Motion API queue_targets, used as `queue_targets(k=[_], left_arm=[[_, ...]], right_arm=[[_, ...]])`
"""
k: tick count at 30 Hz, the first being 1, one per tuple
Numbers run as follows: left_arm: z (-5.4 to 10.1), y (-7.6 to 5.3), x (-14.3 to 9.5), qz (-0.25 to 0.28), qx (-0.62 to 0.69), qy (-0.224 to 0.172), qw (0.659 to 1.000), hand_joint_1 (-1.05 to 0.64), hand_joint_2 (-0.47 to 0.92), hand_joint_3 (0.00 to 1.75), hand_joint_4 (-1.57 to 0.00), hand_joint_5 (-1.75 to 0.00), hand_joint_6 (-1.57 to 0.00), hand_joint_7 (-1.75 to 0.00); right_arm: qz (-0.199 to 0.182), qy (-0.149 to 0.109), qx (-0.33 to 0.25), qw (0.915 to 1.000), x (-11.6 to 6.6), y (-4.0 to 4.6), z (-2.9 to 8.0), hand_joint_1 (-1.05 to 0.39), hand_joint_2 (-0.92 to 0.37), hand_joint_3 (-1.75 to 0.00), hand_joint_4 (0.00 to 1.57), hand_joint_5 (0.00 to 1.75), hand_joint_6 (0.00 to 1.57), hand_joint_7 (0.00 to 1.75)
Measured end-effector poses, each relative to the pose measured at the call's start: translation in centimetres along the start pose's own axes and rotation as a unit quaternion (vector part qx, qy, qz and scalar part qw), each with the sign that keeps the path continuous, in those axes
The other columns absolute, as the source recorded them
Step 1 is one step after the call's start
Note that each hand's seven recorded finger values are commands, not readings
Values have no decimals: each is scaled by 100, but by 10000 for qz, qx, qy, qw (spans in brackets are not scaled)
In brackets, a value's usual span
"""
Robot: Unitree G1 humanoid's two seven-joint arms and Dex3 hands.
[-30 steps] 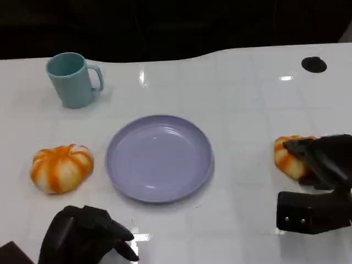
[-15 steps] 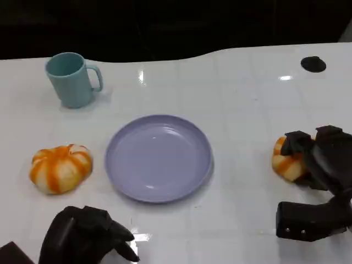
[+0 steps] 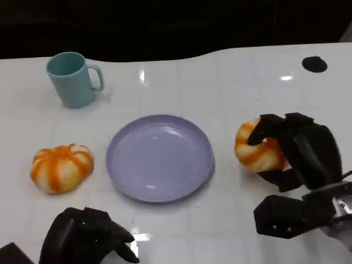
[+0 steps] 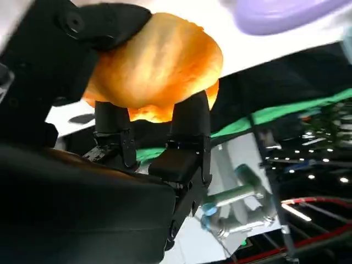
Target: Grasp the bread from the table and place it into the plate.
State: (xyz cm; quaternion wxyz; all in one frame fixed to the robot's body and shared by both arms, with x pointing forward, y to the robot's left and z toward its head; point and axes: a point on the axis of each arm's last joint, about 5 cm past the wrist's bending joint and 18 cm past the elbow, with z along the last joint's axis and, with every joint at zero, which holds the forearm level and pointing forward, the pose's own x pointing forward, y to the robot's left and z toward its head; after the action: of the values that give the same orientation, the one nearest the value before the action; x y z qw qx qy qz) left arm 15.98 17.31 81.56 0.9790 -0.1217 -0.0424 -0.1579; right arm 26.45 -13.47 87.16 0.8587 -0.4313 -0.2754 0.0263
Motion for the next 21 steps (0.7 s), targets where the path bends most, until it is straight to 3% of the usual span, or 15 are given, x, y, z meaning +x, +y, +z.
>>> queue_targets(k=[5,14,21], left_arm=[[0,1,0,2,-2,1,10000,-105,89,0,-156,-45,-157,-25],[-1,-2,1,-12,4,7,10000,-105,89,0,-157,-44,-157,-24],[-1,-2,1,-14,5,8,10000,-105,90,0,-157,-44,-157,-24]], right_arm=[[-61,-238,487,9985,109,12,193,2,-11,-161,106,175,90,162],[106,-429,1017,9938,277,207,515,-2,-13,-160,105,175,92,157],[379,-525,1112,9917,325,339,628,-1,-15,-155,103,175,88,163]])
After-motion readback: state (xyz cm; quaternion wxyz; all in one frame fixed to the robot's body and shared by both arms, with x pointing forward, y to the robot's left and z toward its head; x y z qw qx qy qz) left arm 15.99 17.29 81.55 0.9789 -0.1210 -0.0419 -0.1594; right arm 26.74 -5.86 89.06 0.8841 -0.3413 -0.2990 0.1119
